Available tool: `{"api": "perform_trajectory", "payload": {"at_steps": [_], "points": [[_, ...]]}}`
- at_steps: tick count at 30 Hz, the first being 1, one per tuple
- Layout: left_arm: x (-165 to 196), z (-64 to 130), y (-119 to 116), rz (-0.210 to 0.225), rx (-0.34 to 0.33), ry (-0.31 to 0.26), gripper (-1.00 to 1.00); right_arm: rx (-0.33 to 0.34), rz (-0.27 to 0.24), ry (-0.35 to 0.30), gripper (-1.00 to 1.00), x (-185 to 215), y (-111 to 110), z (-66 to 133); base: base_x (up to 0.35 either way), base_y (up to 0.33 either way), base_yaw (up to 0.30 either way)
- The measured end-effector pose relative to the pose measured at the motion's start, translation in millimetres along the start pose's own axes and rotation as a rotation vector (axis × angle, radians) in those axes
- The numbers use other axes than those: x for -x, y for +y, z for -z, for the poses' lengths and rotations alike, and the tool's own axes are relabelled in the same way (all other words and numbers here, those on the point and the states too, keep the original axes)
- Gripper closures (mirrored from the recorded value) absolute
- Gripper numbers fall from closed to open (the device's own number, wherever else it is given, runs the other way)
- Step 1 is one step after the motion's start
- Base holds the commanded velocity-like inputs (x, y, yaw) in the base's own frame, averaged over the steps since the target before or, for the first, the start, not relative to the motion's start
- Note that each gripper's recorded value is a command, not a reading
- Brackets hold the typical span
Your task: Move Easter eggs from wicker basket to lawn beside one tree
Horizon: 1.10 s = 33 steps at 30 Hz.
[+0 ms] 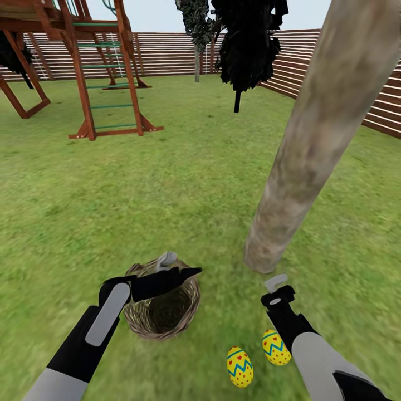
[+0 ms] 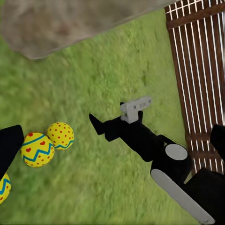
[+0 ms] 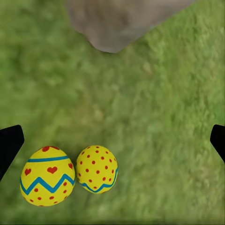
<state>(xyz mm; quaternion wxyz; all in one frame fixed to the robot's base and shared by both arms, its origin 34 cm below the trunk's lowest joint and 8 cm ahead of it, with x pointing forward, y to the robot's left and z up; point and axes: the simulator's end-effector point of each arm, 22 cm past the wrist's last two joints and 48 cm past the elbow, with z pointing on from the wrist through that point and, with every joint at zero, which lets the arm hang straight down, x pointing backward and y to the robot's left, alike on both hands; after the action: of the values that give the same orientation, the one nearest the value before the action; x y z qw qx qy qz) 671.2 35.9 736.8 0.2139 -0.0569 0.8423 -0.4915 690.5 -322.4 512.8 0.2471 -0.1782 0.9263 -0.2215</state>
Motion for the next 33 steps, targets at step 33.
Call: {"api": "perform_trajectory", "payload": {"at_steps": [33], "points": [[-140.2,-45.2,-21.6,-0.110,0.002,0.275,-1.00,0.077,0.043,0.071,-1.00,-53.0,37.4,18.8,0.000,0.000,0.000]]}}
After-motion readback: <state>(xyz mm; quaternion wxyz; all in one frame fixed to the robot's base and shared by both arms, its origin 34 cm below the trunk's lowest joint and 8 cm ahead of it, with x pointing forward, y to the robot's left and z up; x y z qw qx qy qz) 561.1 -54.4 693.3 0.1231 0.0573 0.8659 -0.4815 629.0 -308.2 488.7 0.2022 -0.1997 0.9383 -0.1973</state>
